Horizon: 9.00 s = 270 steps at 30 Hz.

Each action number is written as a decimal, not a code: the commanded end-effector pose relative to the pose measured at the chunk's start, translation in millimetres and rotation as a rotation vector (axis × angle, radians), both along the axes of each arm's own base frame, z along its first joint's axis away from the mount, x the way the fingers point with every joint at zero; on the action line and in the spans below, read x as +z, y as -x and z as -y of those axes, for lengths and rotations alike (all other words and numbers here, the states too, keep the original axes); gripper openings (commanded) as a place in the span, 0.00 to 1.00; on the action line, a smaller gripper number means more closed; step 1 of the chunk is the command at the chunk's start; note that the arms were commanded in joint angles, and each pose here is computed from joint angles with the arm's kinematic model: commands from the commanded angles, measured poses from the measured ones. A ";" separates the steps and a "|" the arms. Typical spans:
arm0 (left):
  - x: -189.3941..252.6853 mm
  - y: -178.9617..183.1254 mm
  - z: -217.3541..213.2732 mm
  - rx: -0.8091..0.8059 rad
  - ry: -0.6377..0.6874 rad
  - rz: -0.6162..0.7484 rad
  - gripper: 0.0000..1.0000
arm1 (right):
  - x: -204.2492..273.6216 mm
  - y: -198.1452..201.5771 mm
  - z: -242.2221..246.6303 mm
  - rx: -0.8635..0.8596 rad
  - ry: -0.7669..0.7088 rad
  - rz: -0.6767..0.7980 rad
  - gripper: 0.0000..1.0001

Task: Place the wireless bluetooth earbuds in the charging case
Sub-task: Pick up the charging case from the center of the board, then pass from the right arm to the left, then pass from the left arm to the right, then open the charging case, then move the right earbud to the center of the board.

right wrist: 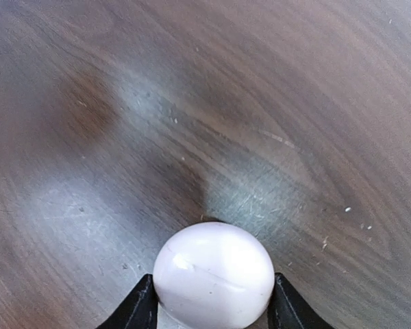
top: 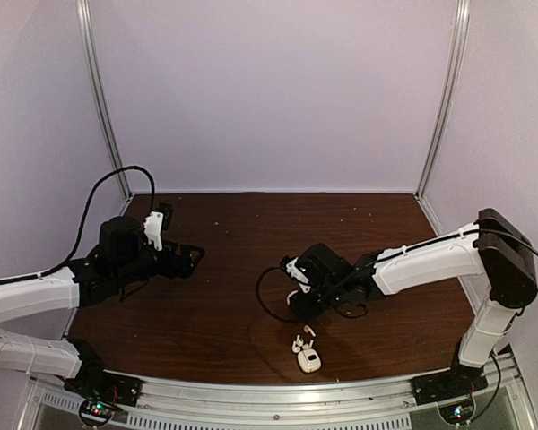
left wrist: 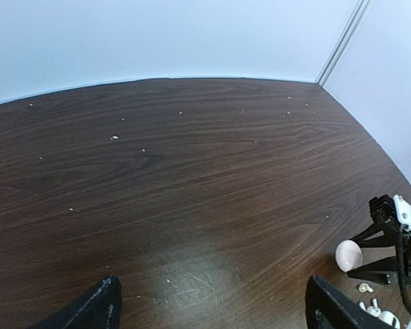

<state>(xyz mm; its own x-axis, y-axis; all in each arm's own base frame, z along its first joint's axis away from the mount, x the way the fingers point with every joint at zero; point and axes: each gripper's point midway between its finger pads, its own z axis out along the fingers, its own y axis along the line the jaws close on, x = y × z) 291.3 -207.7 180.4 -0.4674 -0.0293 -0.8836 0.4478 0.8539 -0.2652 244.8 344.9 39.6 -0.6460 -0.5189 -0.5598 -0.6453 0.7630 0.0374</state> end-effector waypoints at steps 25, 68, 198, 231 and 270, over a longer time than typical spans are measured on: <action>72.9 88.9 162.8 -0.725 0.327 -0.152 0.64 | 191.2 43.5 -28.2 0.297 -0.212 0.582 0.43; 112.4 131.1 185.2 -0.956 0.261 0.165 0.00 | 249.3 114.9 -0.3 0.426 -0.708 0.460 1.00; 110.6 149.2 208.4 -0.952 0.067 0.381 0.53 | 223.5 126.7 -25.0 0.653 -0.584 0.277 0.05; 101.2 103.0 161.8 -0.760 0.110 0.340 0.52 | 197.3 75.3 40.2 0.384 -0.688 0.301 0.03; -120.1 110.9 274.6 -1.053 -0.175 0.124 0.42 | 162.5 36.8 115.3 0.066 -0.718 0.293 0.04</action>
<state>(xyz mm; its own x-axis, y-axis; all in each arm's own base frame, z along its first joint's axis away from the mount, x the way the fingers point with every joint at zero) 178.0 -471.2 55.6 -0.1448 0.4949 -0.8568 0.9895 0.0757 -0.1234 209.4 230.2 201.9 -0.4075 0.0031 -0.9132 -0.7391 0.5862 0.3318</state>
